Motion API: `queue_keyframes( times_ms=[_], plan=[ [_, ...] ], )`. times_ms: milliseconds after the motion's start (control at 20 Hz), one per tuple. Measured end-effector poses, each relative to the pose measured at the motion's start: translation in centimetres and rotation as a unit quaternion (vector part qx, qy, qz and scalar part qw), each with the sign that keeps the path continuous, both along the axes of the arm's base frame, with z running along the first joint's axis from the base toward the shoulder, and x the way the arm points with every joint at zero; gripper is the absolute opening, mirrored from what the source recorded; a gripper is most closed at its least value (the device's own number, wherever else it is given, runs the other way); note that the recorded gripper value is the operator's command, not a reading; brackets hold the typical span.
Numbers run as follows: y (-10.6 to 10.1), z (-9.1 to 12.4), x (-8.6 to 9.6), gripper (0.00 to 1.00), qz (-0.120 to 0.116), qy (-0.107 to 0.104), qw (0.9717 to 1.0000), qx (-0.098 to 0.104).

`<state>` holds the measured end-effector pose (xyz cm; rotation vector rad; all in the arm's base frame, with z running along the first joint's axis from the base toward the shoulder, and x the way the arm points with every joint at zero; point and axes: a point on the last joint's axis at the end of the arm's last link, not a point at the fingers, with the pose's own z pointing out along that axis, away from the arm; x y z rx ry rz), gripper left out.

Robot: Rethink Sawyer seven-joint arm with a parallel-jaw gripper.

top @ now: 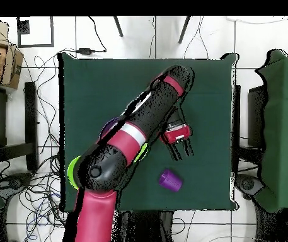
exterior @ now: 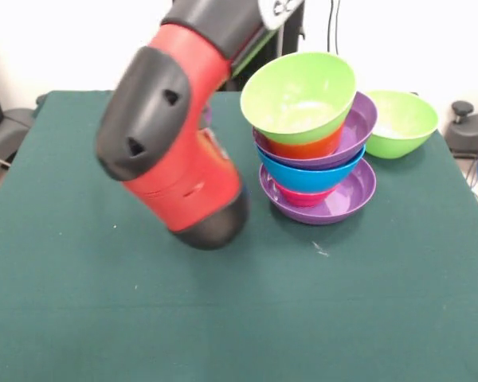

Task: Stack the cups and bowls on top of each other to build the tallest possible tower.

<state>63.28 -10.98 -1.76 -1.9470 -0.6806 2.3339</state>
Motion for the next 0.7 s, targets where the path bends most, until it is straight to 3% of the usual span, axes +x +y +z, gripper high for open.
queue_keyframes(
  times_ms=[300,700],
  plan=[
    [-2.6,-2.4,-0.9,1.00,-0.022,0.006,0.9996,0.019],
    [-2.3,-6.8,-1.9,1.00,-0.032,0.013,0.9977,0.058]
  ],
)
